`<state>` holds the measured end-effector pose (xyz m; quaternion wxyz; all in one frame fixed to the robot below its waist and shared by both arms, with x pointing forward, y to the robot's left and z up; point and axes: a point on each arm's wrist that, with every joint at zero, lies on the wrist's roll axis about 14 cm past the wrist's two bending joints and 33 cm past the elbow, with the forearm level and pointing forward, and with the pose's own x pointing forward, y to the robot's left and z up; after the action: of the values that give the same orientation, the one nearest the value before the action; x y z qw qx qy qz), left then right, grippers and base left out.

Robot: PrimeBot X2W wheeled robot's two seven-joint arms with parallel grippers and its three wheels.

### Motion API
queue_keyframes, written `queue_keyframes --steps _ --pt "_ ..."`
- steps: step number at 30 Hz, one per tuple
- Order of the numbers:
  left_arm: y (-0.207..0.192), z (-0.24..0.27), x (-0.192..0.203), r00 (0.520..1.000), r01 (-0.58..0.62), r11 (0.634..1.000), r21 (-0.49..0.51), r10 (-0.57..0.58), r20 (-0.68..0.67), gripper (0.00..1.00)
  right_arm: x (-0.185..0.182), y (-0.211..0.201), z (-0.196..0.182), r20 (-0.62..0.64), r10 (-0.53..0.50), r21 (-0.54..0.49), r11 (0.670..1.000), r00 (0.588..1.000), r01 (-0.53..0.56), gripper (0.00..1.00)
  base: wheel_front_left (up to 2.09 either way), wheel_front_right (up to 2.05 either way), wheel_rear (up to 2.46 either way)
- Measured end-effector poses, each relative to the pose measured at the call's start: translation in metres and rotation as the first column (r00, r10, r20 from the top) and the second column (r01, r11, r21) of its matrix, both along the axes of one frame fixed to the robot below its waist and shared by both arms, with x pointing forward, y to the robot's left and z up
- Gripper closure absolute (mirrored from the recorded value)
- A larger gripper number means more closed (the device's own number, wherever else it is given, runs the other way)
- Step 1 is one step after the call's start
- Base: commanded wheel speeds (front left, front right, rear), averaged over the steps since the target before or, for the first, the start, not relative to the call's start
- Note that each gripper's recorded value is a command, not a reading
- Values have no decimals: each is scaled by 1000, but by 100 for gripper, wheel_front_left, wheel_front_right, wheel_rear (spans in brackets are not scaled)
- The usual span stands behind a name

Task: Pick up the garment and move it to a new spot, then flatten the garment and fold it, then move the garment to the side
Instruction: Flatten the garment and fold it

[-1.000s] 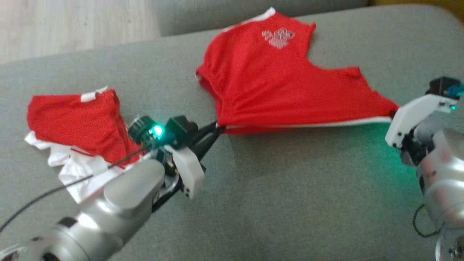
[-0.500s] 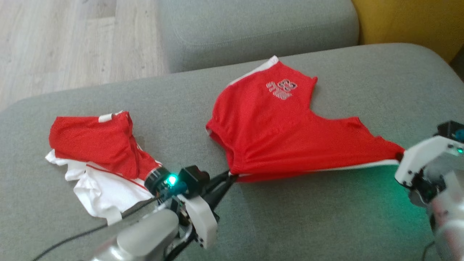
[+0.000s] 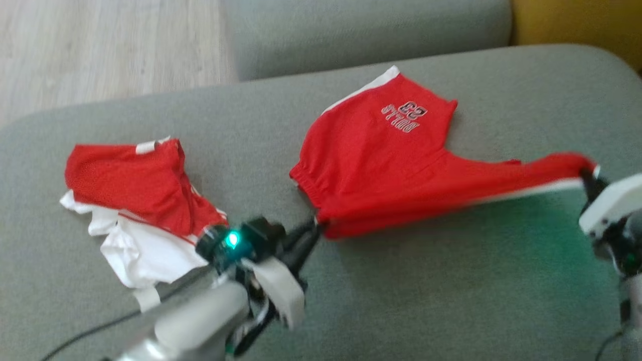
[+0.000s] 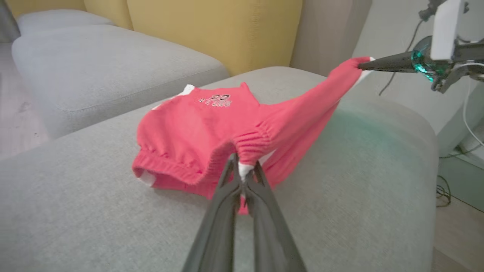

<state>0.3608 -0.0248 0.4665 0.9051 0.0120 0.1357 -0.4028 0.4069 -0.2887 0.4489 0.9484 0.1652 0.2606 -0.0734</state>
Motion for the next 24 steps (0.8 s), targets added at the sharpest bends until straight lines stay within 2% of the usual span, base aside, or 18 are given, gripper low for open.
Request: queue_keyframes --steps 7,11,17,24 --pt "18 8 57 991 -136 990 -28 136 12 100 63 23 38 130 35 -42 999 991 -30 100 0 0 0" --pt "28 -1 80 981 -194 981 -20 194 -9 100 103 41 48 155 82 -80 994 985 -70 100 0 0 0" --pt "42 -18 112 964 -263 965 -10 263 -41 100 155 66 25 99 141 -133 983 985 -128 100 0 0 0" --pt "53 -35 132 949 -308 951 -3 308 -63 100 193 92 -7 48 193 -160 970 980 -183 100 0 0 0"
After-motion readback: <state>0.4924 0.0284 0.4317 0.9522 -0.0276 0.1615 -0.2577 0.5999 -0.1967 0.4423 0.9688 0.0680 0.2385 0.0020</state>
